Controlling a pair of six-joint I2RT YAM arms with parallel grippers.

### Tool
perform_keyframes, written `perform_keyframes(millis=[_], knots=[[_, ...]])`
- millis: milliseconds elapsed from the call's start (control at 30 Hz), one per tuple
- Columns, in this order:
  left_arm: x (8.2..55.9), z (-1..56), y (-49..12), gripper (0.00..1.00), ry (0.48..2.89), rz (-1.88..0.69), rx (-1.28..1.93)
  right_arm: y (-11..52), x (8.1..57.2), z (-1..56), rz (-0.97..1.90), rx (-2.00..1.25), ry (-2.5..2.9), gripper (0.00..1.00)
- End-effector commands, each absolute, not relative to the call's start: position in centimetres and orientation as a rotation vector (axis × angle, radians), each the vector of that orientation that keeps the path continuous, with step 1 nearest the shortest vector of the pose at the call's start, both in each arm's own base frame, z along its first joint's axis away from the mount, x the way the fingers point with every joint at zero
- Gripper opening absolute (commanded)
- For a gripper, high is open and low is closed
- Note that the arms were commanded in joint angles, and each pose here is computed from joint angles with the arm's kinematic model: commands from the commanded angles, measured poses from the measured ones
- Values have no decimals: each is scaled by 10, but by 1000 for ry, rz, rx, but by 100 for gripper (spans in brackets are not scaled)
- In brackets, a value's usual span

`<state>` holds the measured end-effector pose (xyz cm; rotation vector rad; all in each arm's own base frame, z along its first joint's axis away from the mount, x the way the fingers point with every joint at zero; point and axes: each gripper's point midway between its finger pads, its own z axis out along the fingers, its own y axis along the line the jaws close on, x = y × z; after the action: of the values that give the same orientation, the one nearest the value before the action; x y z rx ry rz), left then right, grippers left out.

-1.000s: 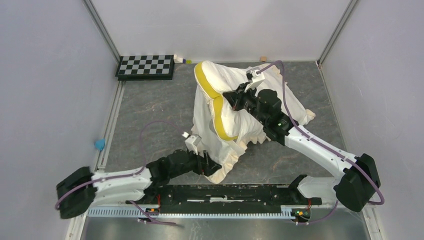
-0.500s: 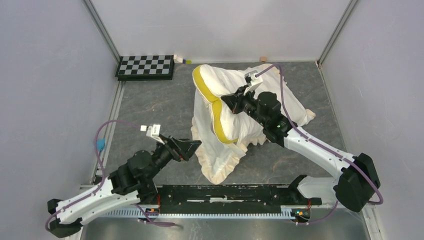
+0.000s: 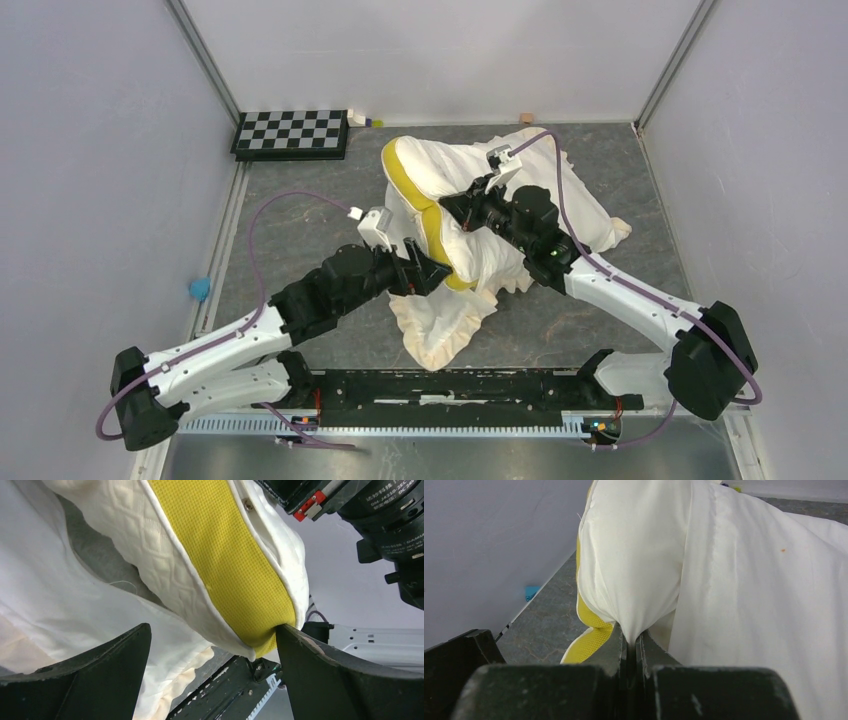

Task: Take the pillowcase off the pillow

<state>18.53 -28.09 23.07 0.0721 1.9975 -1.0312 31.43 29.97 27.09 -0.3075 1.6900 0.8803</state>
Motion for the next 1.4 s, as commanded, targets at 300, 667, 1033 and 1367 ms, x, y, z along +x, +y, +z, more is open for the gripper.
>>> perform_keyframes(millis=[300,667,1033,1367], knots=[[182,308,-296,100,1674,-1420,128,311,308,304,991,-318,1542,3],[223,222,-293,99,2049,-1110,-58,315,303,311,1028,-351,1521,10],[235,185,-259,2,2132,-1026,-67,260,292,267,679,-450,1613,84],[229,160,-208,2,2181,-897,-133,184,281,196,289,-459,1766,97]])
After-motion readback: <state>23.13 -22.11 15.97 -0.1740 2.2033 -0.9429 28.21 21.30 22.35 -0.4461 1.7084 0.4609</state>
